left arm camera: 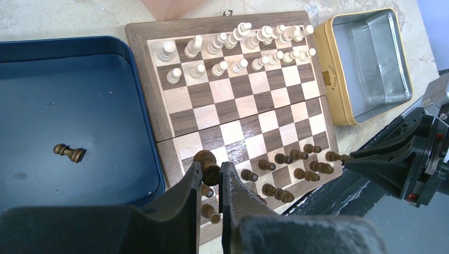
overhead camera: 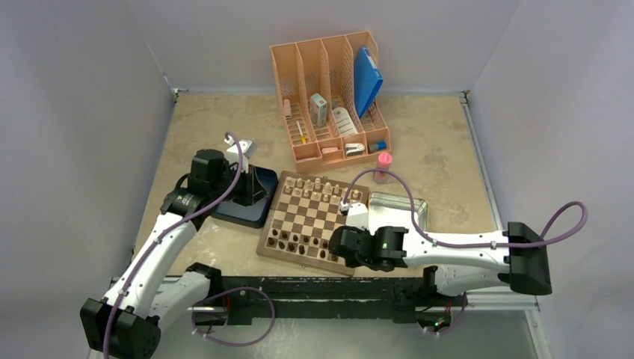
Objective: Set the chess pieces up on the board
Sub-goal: Pick up the chess piece from the chessboard, then place the chess piece on the chessboard.
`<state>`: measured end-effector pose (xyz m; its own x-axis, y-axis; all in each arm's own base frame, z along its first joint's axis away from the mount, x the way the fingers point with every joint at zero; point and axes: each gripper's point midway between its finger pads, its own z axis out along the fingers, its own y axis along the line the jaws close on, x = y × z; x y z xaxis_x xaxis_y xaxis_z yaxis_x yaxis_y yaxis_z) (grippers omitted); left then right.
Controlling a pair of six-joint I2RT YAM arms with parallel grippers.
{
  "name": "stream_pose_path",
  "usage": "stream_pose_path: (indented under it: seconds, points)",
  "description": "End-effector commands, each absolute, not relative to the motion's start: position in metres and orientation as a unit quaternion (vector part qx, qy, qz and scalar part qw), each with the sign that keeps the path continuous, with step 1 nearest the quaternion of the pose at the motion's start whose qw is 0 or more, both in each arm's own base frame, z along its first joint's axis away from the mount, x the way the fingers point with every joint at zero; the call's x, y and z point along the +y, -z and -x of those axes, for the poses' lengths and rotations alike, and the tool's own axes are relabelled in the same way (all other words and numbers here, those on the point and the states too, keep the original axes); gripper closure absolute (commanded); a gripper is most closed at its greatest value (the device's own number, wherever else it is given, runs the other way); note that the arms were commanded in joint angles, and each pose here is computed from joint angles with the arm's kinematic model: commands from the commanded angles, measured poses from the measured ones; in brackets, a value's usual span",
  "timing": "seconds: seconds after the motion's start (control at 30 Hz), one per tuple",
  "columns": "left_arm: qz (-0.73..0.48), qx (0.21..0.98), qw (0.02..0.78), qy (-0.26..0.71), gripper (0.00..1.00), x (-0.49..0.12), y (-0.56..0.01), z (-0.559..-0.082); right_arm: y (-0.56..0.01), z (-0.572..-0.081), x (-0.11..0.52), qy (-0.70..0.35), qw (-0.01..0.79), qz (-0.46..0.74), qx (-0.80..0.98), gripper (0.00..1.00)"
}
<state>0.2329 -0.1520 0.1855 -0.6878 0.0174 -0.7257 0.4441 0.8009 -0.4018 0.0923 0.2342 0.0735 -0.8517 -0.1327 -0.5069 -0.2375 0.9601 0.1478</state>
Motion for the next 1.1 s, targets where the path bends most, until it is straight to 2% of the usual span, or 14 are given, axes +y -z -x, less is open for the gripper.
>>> stream_pose_path:
  seconds: [0.0,0.13,0.43,0.63,1.07]
  points:
    - [-0.148,0.855,0.401,0.293,1.00,-0.154,-0.198,-0.237,-0.087,-0.102,0.227,-0.080,0.279,0.079,0.954,0.86]
    - [-0.148,0.855,0.403,0.293,1.00,-0.154,-0.199,-0.237,-0.094,-0.104,0.227,-0.077,0.284,0.073,0.953,0.90]
    - [-0.148,0.852,0.409,0.291,1.00,-0.153,-0.202,-0.236,-0.137,-0.118,0.248,-0.104,0.320,0.074,0.939,0.91]
    - [-0.145,0.849,0.425,0.279,1.00,-0.148,-0.208,-0.238,-0.160,-0.123,0.285,-0.151,0.333,0.110,0.924,0.91]
    - [-0.133,0.835,0.469,0.256,1.00,-0.136,-0.224,-0.236,-0.140,-0.118,0.338,-0.196,0.311,0.169,0.915,0.92]
